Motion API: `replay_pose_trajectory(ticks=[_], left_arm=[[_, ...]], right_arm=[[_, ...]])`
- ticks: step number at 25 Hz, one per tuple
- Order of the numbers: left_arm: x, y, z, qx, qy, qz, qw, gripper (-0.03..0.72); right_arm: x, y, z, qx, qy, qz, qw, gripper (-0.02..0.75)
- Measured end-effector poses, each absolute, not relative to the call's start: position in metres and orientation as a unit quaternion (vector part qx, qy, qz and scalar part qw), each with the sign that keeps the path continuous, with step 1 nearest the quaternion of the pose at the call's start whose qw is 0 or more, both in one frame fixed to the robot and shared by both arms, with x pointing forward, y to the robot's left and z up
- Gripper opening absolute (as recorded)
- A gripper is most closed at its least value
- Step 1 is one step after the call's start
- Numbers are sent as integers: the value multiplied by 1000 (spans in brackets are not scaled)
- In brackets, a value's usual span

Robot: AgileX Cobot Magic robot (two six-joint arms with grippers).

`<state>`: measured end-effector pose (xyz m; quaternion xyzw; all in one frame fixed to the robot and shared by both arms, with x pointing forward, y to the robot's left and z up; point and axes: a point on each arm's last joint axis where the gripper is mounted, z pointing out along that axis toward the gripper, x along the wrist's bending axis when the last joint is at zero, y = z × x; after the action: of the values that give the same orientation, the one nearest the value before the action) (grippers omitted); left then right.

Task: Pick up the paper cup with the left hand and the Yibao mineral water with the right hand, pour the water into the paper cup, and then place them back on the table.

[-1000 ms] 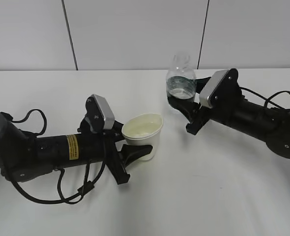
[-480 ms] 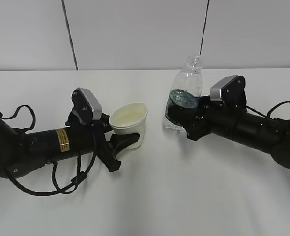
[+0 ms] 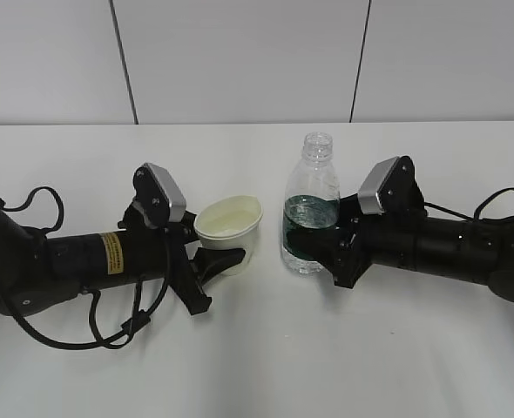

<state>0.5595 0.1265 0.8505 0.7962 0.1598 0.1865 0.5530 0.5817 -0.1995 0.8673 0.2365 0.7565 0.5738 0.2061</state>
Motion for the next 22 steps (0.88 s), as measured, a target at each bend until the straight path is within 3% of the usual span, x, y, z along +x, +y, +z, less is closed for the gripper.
replay_pose_trajectory(ticks=[5, 12, 22], left_arm=[[559, 126, 850, 796, 164, 183, 554, 391], [559, 126, 850, 790, 194, 159, 560, 515], [560, 134, 849, 788, 221, 124, 561, 545]], right_arm=[[581, -200, 865, 225, 768, 562, 209, 468], [580, -200, 863, 219, 777, 552, 210, 660], [580, -202, 860, 228, 789, 532, 207, 685]])
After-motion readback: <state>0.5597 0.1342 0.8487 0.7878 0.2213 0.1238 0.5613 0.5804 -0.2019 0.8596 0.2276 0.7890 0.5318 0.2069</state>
